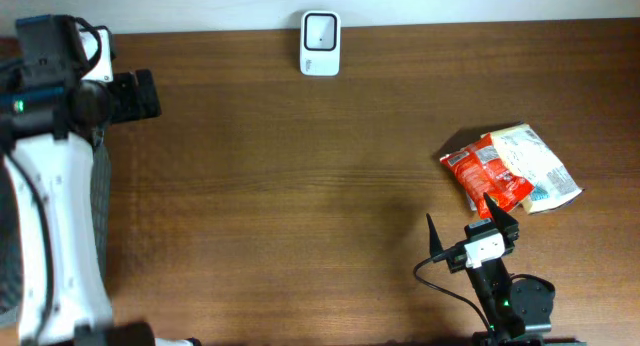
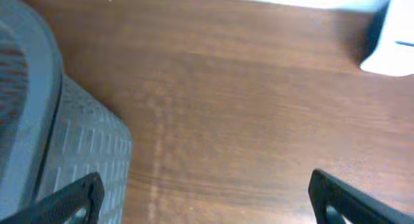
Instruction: Scan the item barcode
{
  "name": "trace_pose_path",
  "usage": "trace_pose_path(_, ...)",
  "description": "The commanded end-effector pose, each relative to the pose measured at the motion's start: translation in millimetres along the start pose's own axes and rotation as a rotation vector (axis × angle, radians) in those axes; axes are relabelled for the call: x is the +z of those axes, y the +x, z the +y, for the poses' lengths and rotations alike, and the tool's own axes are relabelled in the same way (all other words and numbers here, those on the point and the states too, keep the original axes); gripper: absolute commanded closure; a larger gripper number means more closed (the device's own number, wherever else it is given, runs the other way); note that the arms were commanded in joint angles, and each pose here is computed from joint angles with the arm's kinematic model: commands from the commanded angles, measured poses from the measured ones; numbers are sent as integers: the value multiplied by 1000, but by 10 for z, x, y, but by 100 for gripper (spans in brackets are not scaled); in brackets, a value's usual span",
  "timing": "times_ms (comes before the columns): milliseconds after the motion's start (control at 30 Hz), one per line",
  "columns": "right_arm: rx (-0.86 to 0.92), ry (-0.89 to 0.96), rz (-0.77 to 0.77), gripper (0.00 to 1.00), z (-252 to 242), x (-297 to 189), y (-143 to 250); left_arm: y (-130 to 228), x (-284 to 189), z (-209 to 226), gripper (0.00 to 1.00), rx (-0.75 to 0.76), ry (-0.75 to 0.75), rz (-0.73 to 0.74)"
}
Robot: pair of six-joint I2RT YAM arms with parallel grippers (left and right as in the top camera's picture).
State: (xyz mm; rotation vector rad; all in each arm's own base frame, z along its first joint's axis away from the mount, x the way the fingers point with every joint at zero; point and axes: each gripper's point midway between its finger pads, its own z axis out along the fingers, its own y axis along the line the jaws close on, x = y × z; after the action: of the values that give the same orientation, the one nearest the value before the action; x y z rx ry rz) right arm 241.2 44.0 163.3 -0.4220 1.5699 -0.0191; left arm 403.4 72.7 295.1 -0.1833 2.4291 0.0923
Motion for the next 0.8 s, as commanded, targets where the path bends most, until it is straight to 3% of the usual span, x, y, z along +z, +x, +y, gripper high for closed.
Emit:
trace_pose_path(0,11,-9,-4,1,25,0,9,141,-208,-95,1,30,18,-129)
trace_pose_path(100,11,-9,-4,1,26,0,9,363,-176,-196,1,80,64,-266)
trace_pose_path(300,11,-9,-4,1,25,0,9,1170,-23,-390,1,165,138,-554)
trace_pose_path(500,11,-9,-4,1,26,0,9,1793,35,-570,1,263,155,-733)
trace_pose_path(767,11,-9,-4,1,26,0,9,2053,41,-616,1,297,145,-798)
